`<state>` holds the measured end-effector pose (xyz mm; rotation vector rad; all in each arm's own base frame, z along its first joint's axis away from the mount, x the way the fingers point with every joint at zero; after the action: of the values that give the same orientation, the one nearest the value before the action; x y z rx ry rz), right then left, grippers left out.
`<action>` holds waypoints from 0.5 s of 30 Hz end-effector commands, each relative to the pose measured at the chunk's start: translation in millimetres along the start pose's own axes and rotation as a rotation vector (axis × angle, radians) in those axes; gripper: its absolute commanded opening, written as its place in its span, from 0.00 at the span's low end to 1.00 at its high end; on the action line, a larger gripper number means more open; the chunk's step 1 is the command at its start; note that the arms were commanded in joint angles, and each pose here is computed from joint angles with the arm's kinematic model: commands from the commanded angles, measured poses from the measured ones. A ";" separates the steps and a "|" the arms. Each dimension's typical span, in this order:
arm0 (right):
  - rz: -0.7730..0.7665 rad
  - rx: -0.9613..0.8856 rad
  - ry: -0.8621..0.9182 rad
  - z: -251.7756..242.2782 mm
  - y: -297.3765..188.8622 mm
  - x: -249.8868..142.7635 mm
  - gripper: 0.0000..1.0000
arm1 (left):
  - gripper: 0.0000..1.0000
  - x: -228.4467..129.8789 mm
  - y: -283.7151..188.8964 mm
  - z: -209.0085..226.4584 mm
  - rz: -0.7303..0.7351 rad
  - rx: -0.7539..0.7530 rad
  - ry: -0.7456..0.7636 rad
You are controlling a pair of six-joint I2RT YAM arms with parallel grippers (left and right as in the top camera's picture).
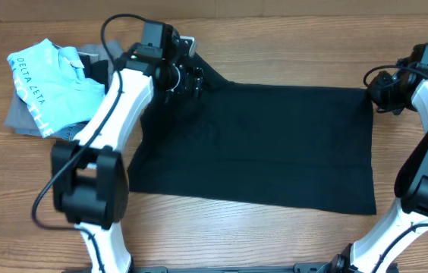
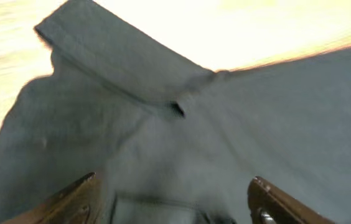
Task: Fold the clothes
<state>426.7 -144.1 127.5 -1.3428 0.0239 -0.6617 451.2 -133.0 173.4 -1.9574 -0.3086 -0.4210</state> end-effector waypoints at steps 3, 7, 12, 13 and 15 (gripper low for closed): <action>-0.030 0.015 0.003 6.2 -12.9 6.9 0.04 | 0.79 16.9 41.4 28.5 -0.078 -0.002 -0.121; -0.023 0.017 0.005 6.3 -12.8 5.8 0.04 | 0.78 31.4 57.5 48.4 -0.167 -0.013 -0.169; -0.019 0.016 0.006 6.2 -12.8 5.0 0.04 | 0.75 43.4 67.7 66.2 -0.248 -0.017 -0.166; -0.019 0.016 0.006 6.2 -12.8 5.0 0.04 | 0.74 45.1 68.6 68.0 -0.260 -0.019 -0.165; -0.016 0.016 0.006 6.1 -12.8 4.5 0.04 | 0.73 47.3 73.3 71.7 -0.279 -0.023 -0.161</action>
<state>423.4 -142.1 126.3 -1.3318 0.0508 -0.6511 527.1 -96.9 114.9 -1.9763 -0.6615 -0.4576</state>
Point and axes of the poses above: each gripper's point midway between its finger pads, its own y axis out along the fingers, its own z axis along the line the jaws close on, x = y × z, the point moved 8 cm from there along -y, back along the fingers, and after that the axes turned 11 degrees about -y, right-handed, at the moved point
